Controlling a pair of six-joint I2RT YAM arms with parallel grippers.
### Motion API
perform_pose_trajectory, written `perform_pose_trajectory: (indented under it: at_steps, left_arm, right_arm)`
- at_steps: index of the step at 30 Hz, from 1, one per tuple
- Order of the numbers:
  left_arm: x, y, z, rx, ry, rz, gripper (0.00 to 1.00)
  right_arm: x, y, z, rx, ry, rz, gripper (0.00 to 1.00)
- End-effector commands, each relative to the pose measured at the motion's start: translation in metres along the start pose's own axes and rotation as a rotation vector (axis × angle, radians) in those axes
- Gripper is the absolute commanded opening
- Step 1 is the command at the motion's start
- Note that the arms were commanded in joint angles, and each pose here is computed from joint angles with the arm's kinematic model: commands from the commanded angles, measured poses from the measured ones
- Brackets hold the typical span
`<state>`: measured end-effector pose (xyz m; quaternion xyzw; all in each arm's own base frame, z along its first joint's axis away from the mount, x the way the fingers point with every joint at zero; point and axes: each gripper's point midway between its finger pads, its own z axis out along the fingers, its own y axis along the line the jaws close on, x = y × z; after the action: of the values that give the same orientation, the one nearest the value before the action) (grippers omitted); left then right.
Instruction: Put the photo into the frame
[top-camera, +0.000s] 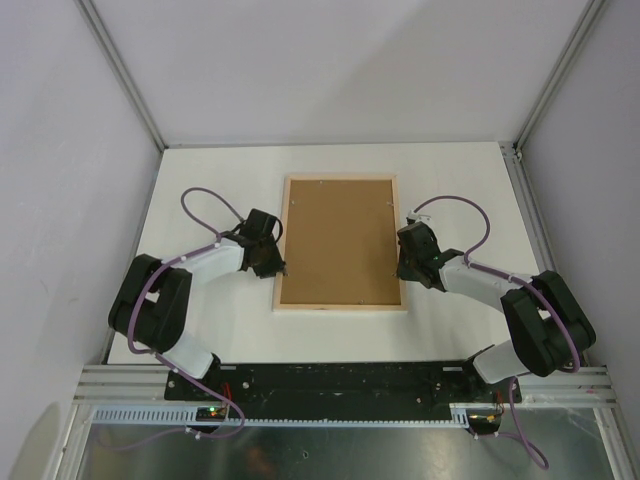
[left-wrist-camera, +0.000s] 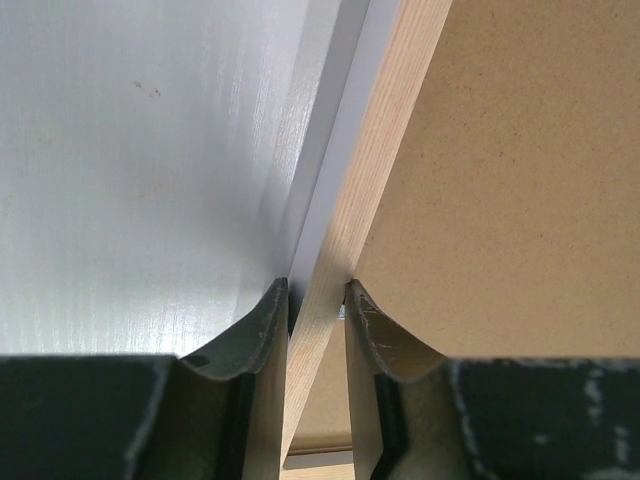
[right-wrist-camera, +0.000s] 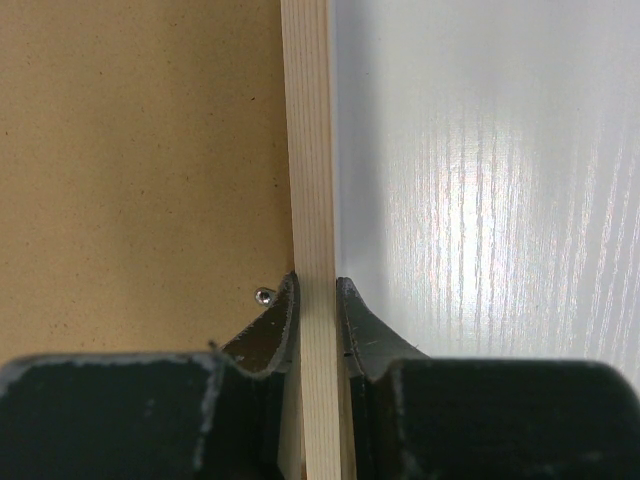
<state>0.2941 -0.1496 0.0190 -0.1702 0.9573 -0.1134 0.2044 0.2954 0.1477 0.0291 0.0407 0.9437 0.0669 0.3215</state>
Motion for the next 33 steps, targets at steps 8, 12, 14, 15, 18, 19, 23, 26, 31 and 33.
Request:
perform_pose_trajectory:
  at_steps: [8, 12, 14, 15, 18, 19, 23, 26, 31, 33]
  left_arm:
    - [-0.005, 0.012, -0.002, -0.038, -0.018, 0.05, 0.2]
    - [-0.009, 0.011, -0.004, -0.031, -0.027, 0.06, 0.19]
    - [-0.011, 0.01, -0.005, -0.028, -0.03, 0.064, 0.17]
    - [-0.012, 0.01, -0.005, -0.028, -0.033, 0.066, 0.17]
    - [-0.014, 0.01, -0.006, -0.026, -0.04, 0.076, 0.17]
    - [-0.015, 0.01, -0.007, -0.024, -0.042, 0.08, 0.16]
    - [-0.018, 0.009, -0.008, -0.021, -0.049, 0.102, 0.14]
    - [-0.021, 0.007, -0.01, -0.01, -0.051, 0.119, 0.13]
    - [-0.023, 0.005, -0.011, 0.001, -0.05, 0.149, 0.14]
    - [-0.025, 0.003, -0.013, 0.009, -0.054, 0.156, 0.16]
  right_arm:
    - [0.006, 0.004, 0.001, -0.003, 0.029, 0.008, 0.0]
    - [0.005, 0.004, 0.0, -0.003, 0.029, 0.008, 0.0]
    - [0.005, 0.005, 0.0, -0.005, 0.031, 0.01, 0.0]
    - [0.005, 0.005, 0.0, -0.004, 0.03, 0.01, 0.0]
    - [0.002, 0.006, -0.002, -0.006, 0.025, 0.011, 0.0]
    - [0.002, 0.006, -0.002, -0.005, 0.023, 0.011, 0.01]
    - [-0.003, 0.006, -0.004, -0.001, 0.015, 0.011, 0.12]
    - [-0.009, 0.005, -0.003, 0.002, 0.007, 0.014, 0.25]
    - [-0.022, 0.003, -0.001, 0.001, -0.007, 0.031, 0.43]
    - [-0.028, 0.002, 0.002, 0.002, -0.013, 0.039, 0.46]
